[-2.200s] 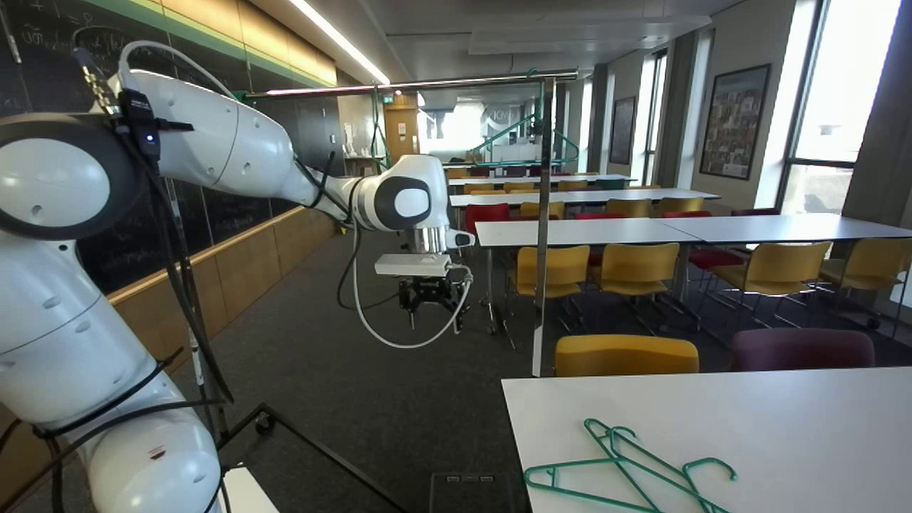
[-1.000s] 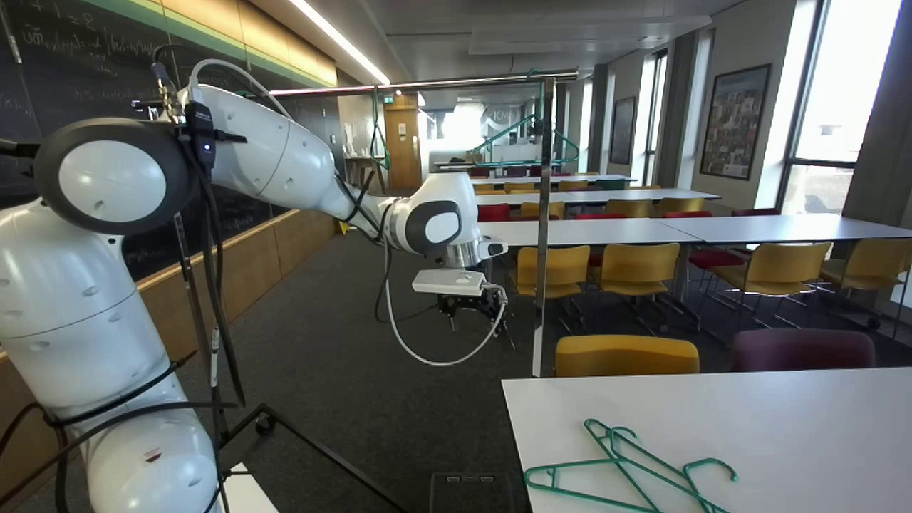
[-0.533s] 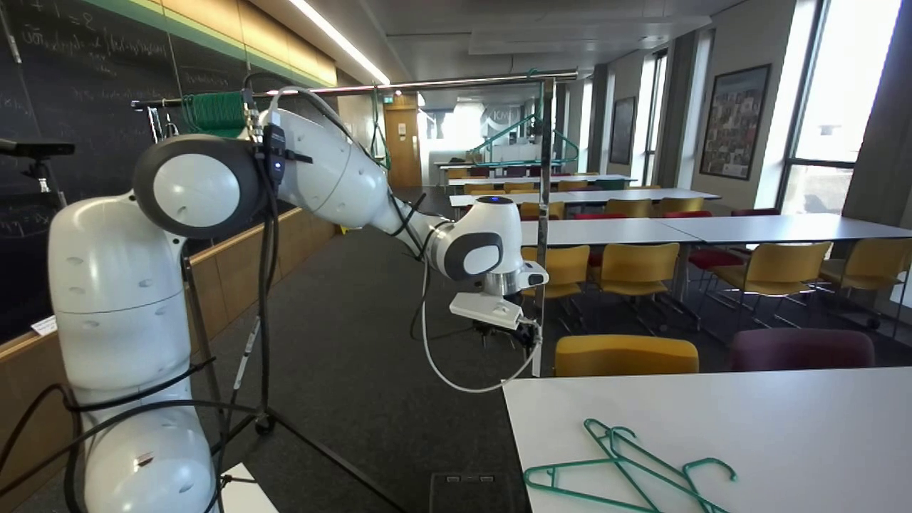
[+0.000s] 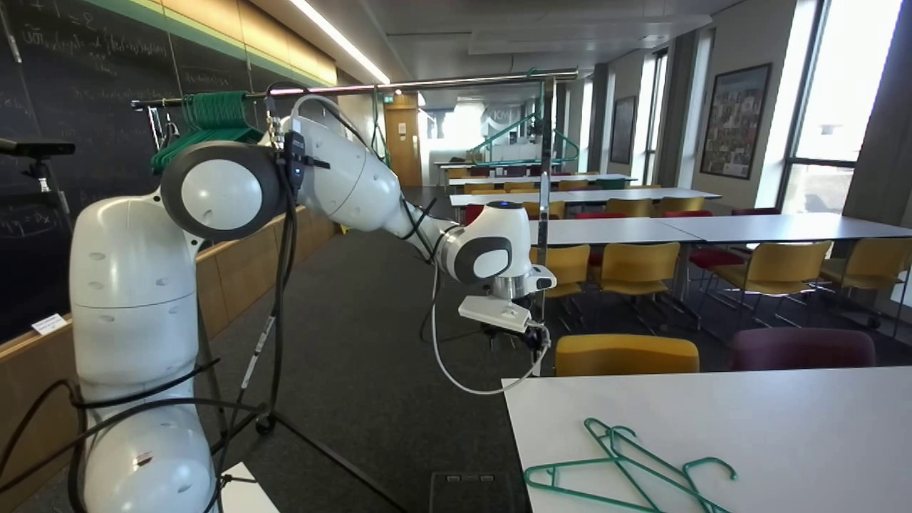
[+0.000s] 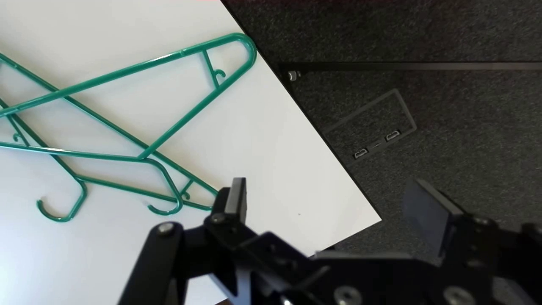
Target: Pick up one hanger from the table and put it on the right side of the railing
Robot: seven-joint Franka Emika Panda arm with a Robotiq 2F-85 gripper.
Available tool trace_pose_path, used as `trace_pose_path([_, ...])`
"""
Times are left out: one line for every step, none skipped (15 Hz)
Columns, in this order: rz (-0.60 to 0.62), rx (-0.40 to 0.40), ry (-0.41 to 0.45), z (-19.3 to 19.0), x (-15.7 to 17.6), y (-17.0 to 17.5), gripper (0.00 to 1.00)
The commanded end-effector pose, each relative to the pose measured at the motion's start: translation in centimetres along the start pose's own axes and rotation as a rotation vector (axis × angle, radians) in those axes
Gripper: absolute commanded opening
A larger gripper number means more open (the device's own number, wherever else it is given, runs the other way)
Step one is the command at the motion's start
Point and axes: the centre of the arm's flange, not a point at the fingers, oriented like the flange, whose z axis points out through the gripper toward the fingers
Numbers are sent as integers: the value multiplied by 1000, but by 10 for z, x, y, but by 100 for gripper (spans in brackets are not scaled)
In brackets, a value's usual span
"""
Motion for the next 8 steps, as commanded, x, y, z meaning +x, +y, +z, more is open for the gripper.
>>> trace_pose_path([0,0,0,0,0,0,100])
trace_pose_path([0,0,0,0,0,0,100])
trace_pose_path([-23,-14,14,-2,2,0,100])
trace_pose_path([-64,-18,13,1,6,1,100])
trace_pose_path([-99,-12,-4,7,8,0,100])
trace_pose_path([-123,-10,-13,14,11,0,100])
trace_pose_path([-139,-19,-28,25,14,0,100])
trace_pose_path([-168,-3,-51,38,14,1,100])
